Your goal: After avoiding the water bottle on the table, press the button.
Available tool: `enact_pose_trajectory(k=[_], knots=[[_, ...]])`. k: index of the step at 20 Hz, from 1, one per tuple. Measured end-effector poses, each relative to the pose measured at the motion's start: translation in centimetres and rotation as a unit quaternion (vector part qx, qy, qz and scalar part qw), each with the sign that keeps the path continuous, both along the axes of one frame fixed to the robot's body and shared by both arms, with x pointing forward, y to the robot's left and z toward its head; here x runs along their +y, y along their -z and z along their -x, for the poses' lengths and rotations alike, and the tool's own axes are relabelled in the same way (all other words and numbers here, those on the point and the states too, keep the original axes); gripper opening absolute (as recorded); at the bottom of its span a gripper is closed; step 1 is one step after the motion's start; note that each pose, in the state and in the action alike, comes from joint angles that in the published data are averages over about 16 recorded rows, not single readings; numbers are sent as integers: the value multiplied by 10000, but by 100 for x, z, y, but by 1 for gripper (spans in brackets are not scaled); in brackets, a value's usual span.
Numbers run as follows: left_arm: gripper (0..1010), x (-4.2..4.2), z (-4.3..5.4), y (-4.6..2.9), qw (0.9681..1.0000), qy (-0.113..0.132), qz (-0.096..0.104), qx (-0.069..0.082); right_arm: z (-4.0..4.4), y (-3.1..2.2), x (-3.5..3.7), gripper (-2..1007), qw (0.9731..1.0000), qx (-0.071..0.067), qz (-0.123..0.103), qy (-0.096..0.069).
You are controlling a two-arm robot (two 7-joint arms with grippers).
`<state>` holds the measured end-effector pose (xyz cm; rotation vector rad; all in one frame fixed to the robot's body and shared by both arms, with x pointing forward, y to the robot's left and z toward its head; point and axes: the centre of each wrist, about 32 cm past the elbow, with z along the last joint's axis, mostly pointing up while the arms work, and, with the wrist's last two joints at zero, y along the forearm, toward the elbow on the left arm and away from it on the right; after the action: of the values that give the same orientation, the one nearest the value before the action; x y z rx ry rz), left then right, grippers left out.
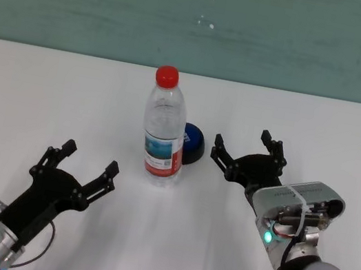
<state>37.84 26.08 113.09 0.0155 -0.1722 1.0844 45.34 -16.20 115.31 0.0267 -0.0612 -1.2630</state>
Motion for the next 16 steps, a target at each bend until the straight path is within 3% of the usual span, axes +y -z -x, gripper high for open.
enact_pose_trajectory(k=[16], knots=[[1010, 0, 0, 0, 10000, 0, 0, 0, 63, 31, 37, 1004, 9999, 109, 40, 75]])
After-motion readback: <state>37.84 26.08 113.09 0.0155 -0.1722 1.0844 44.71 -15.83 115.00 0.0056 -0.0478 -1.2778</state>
